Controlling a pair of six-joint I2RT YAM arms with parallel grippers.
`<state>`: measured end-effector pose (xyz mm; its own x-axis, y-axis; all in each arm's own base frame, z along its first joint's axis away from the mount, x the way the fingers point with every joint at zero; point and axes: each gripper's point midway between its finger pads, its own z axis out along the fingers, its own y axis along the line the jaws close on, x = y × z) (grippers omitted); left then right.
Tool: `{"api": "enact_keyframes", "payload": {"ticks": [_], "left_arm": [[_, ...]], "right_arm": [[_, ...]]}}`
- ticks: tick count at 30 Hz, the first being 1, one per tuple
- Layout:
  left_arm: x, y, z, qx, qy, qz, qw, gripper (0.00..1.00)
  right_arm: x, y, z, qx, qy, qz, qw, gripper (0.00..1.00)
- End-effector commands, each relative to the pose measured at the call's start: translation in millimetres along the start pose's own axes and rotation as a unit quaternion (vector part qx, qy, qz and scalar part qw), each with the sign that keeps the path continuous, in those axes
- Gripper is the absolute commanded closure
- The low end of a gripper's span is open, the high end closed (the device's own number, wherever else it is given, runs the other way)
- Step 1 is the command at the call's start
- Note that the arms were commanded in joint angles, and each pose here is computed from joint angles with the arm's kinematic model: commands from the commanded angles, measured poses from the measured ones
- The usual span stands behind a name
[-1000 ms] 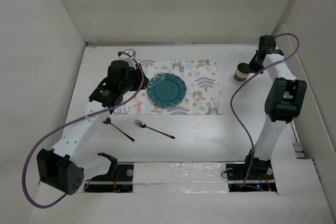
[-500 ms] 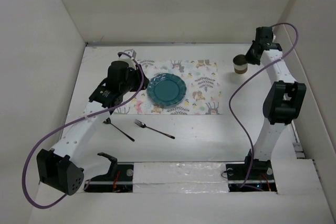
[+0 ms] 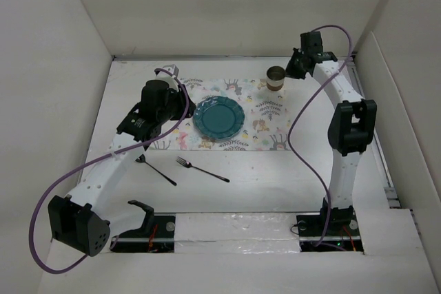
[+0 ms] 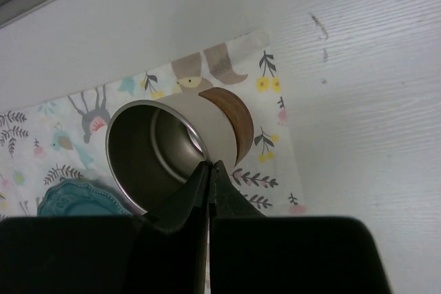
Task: Set the dinner table for one person
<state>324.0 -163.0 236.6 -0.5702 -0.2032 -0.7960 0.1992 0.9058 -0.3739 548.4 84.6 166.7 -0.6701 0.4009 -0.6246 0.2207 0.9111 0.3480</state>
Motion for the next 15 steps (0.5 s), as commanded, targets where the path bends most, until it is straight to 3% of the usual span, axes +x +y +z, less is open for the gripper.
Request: {"api": "enact_keyframes", "payload": {"ticks": [1,13,15], "left_arm": [[-14,-6,-7,0.009,-0.022,0.003,1.0,0.68],[-11,-2,-8,0.001,-0.021,0.002,1.0,0.68],[-12,-2,-8,0.0,-0.021,0.002,1.0,0.68]], "right_arm": [[-21,28,3,-0.054,-0.025,0.026,0.998,1.0],[18,20,39,-0.029,0.009,0.028,0.999,1.0],[16,19,32,-0.027,0.004,0.028,0.999,0.84]]}}
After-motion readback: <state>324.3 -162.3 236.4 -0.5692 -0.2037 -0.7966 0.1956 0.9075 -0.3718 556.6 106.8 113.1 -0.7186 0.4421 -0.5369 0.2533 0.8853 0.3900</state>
